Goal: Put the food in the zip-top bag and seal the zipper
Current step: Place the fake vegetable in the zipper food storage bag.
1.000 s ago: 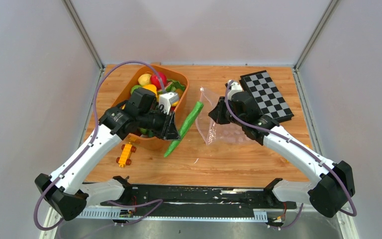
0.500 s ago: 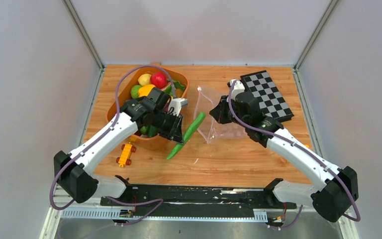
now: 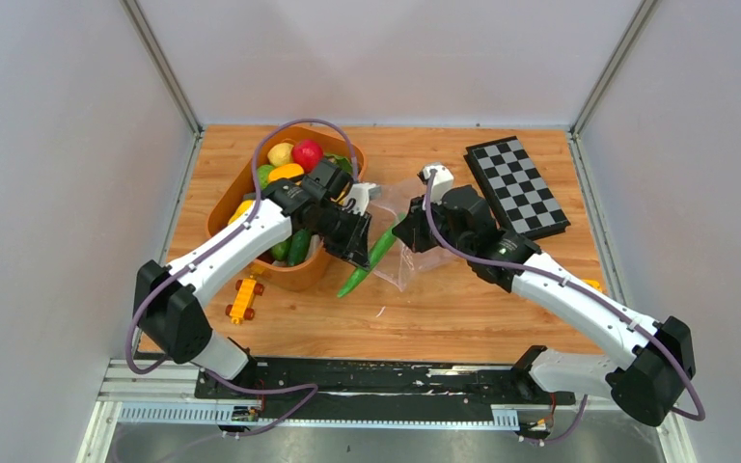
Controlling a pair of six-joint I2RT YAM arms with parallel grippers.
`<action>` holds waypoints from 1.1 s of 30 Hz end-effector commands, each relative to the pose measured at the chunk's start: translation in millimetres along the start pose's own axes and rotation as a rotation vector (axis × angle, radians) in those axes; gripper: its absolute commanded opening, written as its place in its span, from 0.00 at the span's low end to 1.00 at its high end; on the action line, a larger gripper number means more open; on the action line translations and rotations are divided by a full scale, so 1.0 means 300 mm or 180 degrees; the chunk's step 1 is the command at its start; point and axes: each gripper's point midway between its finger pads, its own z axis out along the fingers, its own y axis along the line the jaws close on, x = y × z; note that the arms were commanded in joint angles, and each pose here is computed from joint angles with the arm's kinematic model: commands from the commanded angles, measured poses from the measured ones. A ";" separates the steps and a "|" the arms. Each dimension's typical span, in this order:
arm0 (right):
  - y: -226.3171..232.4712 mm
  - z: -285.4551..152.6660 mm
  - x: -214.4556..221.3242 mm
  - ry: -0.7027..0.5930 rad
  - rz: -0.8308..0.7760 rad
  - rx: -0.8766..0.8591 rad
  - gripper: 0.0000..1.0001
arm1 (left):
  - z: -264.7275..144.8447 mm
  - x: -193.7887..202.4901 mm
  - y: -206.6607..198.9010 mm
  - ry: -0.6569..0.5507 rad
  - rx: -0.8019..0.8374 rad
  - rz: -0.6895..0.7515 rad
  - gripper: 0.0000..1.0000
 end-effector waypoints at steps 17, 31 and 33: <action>0.028 -0.014 -0.079 -0.0448 0.0863 -0.0330 0.00 | -0.060 -0.154 -0.135 -0.0698 0.0483 0.0404 0.61; -0.068 -0.130 -0.173 -0.1042 0.0896 -0.0131 0.00 | -0.375 -0.254 0.032 -0.2137 -0.0901 0.0464 0.93; -0.082 -0.151 -0.188 -0.1128 0.0820 -0.0046 0.00 | -0.413 -0.252 0.095 -0.2270 -0.1183 0.0373 0.99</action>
